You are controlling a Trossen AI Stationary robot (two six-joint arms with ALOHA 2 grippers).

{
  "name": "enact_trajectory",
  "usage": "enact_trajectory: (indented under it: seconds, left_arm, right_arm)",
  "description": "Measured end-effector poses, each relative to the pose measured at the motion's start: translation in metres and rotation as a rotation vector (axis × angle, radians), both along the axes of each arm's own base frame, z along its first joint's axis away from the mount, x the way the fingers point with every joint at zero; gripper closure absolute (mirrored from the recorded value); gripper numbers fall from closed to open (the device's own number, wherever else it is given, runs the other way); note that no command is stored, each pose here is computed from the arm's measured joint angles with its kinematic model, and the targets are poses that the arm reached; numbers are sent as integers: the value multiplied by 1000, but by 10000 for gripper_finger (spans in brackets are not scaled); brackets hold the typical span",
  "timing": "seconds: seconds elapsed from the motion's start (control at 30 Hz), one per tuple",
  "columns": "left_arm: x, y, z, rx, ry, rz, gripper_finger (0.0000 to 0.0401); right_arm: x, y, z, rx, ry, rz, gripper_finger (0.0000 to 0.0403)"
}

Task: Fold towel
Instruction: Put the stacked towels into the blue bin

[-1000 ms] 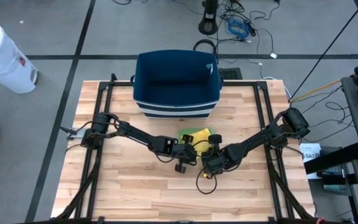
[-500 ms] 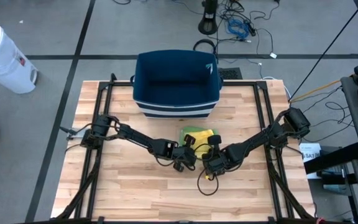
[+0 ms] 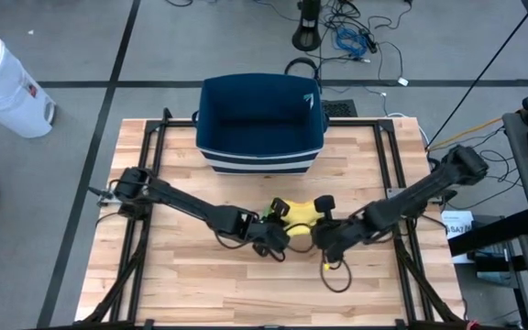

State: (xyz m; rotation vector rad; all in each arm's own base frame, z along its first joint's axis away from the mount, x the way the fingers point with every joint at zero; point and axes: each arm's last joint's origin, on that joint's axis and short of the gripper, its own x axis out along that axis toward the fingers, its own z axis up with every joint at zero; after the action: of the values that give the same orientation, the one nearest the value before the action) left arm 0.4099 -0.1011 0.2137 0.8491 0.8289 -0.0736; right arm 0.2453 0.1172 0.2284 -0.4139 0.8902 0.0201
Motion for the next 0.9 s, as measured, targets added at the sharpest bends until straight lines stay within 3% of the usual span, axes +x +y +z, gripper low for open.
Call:
enact_trajectory:
  seconds: [0.5,0.9]
  left_arm:
    - [-14,-15,108,87,-132,35,389]
    - [-19,-8,157,225,-172,68,389]
  right_arm:
    - [-43,-16,78,38,-283,128,403]
    - [-50,-23,131,-94,-387,150,402]
